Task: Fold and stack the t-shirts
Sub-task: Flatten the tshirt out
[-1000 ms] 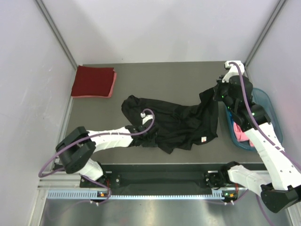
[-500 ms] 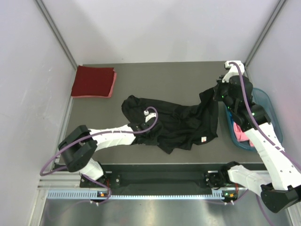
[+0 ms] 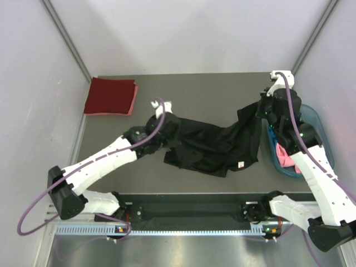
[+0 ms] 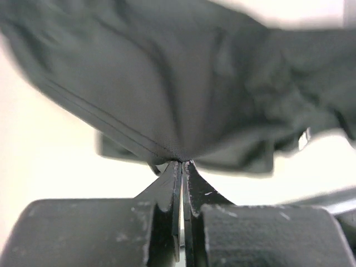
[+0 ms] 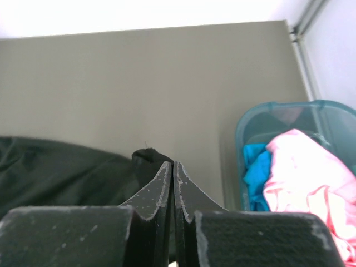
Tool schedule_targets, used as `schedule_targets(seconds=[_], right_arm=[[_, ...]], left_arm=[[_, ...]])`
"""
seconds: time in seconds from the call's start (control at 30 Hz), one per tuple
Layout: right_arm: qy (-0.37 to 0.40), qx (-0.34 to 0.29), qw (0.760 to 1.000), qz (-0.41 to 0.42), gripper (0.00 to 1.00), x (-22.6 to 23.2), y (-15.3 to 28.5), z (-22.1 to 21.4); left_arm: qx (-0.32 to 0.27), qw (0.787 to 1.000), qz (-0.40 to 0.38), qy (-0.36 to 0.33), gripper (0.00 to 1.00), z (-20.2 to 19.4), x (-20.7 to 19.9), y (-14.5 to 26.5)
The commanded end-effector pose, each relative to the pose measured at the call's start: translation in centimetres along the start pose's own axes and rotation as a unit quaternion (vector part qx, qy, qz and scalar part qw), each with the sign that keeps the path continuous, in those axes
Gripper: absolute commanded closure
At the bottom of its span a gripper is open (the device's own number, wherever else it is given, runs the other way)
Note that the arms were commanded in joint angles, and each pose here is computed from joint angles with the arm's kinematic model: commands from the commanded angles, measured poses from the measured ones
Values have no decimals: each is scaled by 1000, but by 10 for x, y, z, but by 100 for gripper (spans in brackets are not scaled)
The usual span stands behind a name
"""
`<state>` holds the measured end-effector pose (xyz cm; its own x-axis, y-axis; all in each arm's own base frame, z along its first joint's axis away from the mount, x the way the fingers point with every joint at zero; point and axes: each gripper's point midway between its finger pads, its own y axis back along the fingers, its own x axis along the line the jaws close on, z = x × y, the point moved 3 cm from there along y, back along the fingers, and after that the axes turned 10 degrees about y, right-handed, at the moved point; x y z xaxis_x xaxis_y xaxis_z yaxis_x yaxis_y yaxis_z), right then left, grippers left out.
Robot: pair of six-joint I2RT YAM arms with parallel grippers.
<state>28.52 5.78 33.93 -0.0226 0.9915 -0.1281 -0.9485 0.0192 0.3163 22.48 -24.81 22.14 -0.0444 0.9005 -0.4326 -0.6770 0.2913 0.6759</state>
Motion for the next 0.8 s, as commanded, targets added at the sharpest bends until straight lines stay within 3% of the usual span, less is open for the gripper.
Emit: schedule_targets(seconds=[0.0,0.17,0.37,0.47,0.6,0.77], right_arm=[[-30,-46,997,-53,100,-26,10,40],[-43,-107,992,-59,100,-38,34,91],[-87,-233,965,-88,100,-68,98,161],[-104,-316,939,-88,100,-83,144,191],[-98,-393,914,-40,100,-85,198,207],[-92,-398,913,-12,100,-85,227,191]], left_arm=[[-55,997,53,-11,100,53,33,22],[-171,984,53,11,100,153,49,70],[-328,944,-24,21,100,250,1,182],[-376,925,-45,40,100,270,-4,231],[-400,908,-100,68,100,269,-4,281],[-323,936,-117,69,100,234,0,265]])
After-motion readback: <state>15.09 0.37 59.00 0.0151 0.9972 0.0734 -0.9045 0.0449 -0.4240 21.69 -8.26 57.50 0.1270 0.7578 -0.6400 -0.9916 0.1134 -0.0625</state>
